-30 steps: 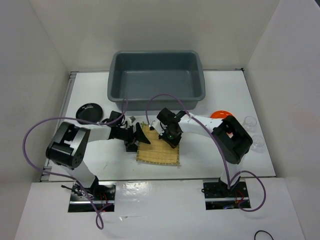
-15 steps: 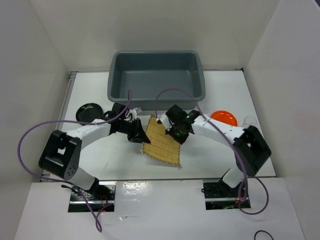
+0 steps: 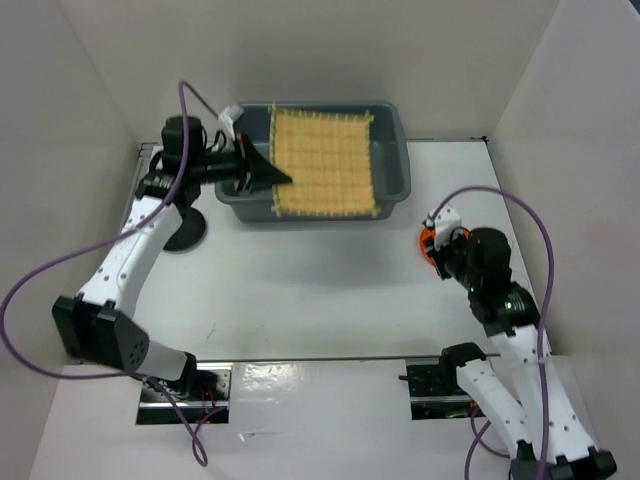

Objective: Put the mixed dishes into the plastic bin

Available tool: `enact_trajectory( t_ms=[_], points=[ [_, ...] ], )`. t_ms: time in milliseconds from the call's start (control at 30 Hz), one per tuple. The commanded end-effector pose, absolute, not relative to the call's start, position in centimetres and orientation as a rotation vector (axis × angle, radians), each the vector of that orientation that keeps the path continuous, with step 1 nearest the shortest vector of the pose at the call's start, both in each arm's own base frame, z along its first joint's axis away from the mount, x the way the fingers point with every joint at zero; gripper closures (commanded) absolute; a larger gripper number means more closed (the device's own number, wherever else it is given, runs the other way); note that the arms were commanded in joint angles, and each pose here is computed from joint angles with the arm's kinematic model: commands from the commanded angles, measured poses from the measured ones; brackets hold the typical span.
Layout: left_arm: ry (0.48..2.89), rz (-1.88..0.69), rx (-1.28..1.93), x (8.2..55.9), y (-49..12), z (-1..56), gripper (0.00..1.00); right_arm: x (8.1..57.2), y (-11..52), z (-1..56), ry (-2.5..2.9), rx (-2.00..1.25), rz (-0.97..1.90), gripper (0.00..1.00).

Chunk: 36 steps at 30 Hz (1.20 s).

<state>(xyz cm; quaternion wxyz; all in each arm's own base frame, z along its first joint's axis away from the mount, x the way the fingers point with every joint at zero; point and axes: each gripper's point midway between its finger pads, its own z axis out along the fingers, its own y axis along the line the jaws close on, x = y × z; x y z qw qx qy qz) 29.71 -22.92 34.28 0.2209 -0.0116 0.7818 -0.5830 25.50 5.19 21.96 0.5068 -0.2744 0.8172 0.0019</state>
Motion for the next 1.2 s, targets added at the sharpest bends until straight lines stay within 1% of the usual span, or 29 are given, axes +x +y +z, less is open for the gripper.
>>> enact_trajectory(
  t_ms=[0, 33, 67, 100, 133, 167, 200, 233, 300, 333, 367, 400, 433, 500, 633, 700, 733, 767, 867, 900, 967, 1033, 1100, 1133, 1167],
  points=[
    [2.013, -1.646, 0.054, 34.5, -24.0, 40.2, 1.0, 24.6, 3.3, 23.2, 1.822, -0.552, -0.138, 0.67],
    [2.015, -1.623, 0.066, 36.0, -24.2, 40.5, 1.0, 24.1, 3.5, 24.3, 1.757, -0.559, -0.135, 0.61],
    [1.999, -1.602, 0.101, 39.2, -24.8, 41.3, 1.0, 23.4, 4.3, 24.8, 1.699, -0.615, -0.104, 0.49],
    [2.05, -1.592, 0.086, 40.4, -25.0, 40.5, 1.0, 22.7, 5.1, 24.2, 1.652, -0.7, -0.102, 0.43],
    [2.054, -1.562, 0.125, 41.9, -25.2, 39.8, 1.0, 21.4, 5.2, 25.6, 1.561, -0.709, -0.107, 0.4],
    [2.162, -1.568, 0.06, 44.9, -25.8, 35.6, 1.0, 20.9, 5.3, 26.0, 1.526, -0.703, -0.104, 0.37],
    [2.082, -1.537, 0.124, 46.0, -25.9, 38.6, 1.0, 20.4, 5.3, 26.3, 1.496, -0.709, -0.108, 0.34],
    [2.151, -1.53, 0.081, 49.2, -26.5, 34.4, 1.0, 19.7, 5.2, 27.2, 1.443, -0.713, -0.122, 0.3],
    [2.171, -1.53, 0.056, 50.8, -27.3, 33.5, 1.0, 19.5, 5.3, 26.8, 1.44, -0.727, -0.121, 0.21],
    [2.078, -1.536, 0.096, 52.6, -27.8, 33.6, 1.0, 19.5, 5.3, 26.8, 1.44, -0.727, -0.121, 0.19],
    [2.15, -1.652, 0.014, 52.3, -28.3, 32.4, 1.0, 19.6, 5.2, 27.0, 1.438, -0.711, -0.122, 0.17],
    [2.124, -1.627, -0.003, 53.9, -28.5, 31.4, 1.0, 19.9, 4.8, 26.8, 1.46, -0.698, -0.141, 0.16],
    [2.14, -1.583, -0.047, 55.2, -28.4, 29.3, 1.0, 20.0, 4.6, 27.0, 1.458, -0.678, -0.144, 0.16],
    [2.133, -1.58, -0.06, 56.0, -28.5, 28.3, 1.0, 20.4, 4.3, 27.0, 1.474, -0.655, -0.155, 0.15],
    [2.218, -1.584, -0.143, 57.4, -29.3, 22.5, 1.0, 20.6, 3.7, 27.0, 1.489, -0.621, -0.176, 0.14],
    [2.244, -1.569, -0.162, 57.6, -29.2, 20.9, 1.0, 20.7, 3.6, 27.2, 1.487, -0.602, -0.18, 0.13],
    [2.262, -1.569, -0.177, 57.8, -29.3, 19.7, 1.0, 20.7, 3.4, 27.2, 1.49, -0.595, -0.187, 0.09],
    [2.274, -1.573, -0.173, 57.6, -29.8, 19.2, 1.0, 20.7, 3.4, 27.2, 1.49, -0.595, -0.187, 0.07],
    [2.308, -1.597, -0.215, 57.9, -30.1, 16.5, 1.0, 20.8, 3.2, 27.2, 1.493, -0.589, -0.195, 0.06],
    [2.319, -1.602, -0.235, 58.0, -30.1, 16.0, 0.97, 20.8, 3.2, 27.2, 1.493, -0.589, -0.195, 0.06],
    [2.332, -1.601, -0.246, 58.0, -30.1, 15.2, 0.87, 21.0, 3.3, 26.9, 1.501, -0.592, -0.194, 0.06],
    [2.345, -1.616, -0.262, 57.9, -30.2, 14.6, 0.83, 21.0, 3.2, 26.9, 1.504, -0.585, -0.201, 0.06],
    [2.365, -1.628, -0.269, 57.7, -30.2, 14.0, 0.63, 21.0, 3.2, 26.9, 1.504, -0.585, -0.201, 0.06],
    [2.37, -1.61, -0.273, 57.7, -30.1, 13.8, 0.51, 21.0, 3.2, 26.9, 1.507, -0.578, -0.194, 0.05],
    [2.376, -1.605, -0.27, 57.6, -30.1, 13.6, 0.46, 21.0, 3.2, 26.9, 1.507, -0.578, -0.194, 0.05]
  ],
)
